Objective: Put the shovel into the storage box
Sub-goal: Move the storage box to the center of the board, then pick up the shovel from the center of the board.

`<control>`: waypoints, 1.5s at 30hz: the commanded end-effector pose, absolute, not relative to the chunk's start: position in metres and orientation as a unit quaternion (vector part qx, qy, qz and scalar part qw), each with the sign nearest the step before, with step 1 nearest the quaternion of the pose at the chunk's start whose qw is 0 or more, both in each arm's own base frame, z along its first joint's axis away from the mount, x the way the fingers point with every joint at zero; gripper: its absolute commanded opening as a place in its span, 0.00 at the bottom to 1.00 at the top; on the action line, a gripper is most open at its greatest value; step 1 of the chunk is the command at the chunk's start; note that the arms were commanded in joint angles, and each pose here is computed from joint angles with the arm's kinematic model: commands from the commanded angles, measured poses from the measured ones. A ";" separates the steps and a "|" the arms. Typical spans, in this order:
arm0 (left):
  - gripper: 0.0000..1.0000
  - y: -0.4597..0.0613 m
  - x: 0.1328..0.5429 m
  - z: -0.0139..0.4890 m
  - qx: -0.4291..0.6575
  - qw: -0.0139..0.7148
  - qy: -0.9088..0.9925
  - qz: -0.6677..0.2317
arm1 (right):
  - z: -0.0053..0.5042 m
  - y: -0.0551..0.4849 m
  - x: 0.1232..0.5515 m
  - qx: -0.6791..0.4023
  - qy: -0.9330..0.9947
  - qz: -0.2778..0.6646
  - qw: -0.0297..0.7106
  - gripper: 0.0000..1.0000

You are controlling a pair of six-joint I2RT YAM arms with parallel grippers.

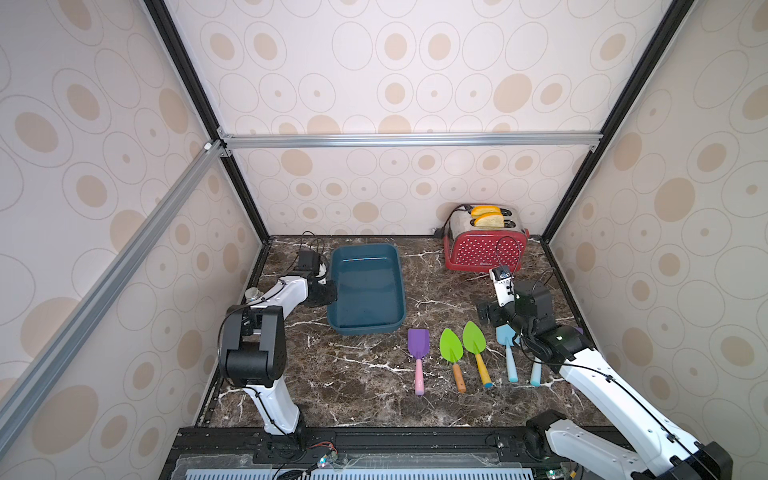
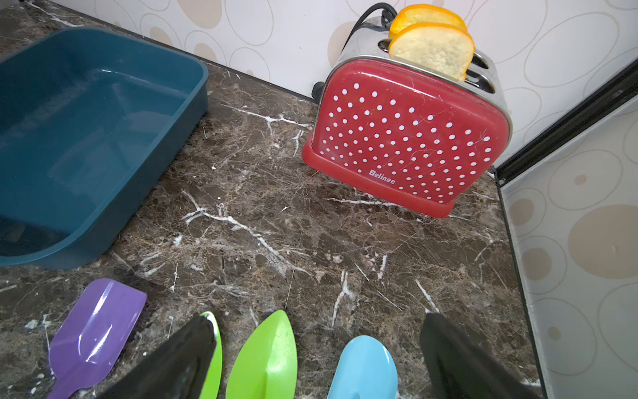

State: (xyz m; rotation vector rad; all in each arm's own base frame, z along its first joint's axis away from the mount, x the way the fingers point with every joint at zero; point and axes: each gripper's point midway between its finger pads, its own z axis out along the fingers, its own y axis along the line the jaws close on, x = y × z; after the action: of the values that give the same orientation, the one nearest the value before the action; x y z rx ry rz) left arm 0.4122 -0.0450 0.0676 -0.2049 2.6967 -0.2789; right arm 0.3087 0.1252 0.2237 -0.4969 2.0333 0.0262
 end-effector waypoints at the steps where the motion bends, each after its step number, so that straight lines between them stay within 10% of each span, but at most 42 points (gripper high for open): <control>1: 0.12 -0.038 0.406 0.064 -0.066 0.198 0.975 -0.070 | 0.216 0.132 0.309 -0.208 0.845 0.026 0.492 1.00; 10: 0.37 -0.038 0.439 0.126 -0.070 0.281 0.954 -0.079 | 0.210 0.141 0.307 -0.215 0.853 0.045 0.474 1.00; 21: 0.42 -0.073 0.413 0.213 -0.037 0.370 0.919 -0.134 | 0.185 0.150 0.288 -0.205 0.885 0.074 0.410 0.99; 25: 0.46 -0.098 0.392 0.219 -0.023 0.395 0.906 -0.149 | 0.167 0.170 0.260 -0.222 0.901 0.136 0.348 0.81; 45: 0.59 -0.105 0.381 0.250 -0.026 0.453 0.873 -0.181 | 0.067 0.297 0.172 -0.305 0.928 0.072 0.200 0.89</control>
State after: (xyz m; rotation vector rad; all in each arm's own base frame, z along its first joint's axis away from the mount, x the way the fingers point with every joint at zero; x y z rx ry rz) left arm 0.3811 -0.1013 0.2399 -0.0587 2.1925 -0.4063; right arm 0.1637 0.2907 0.0669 -0.9366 2.5942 0.2774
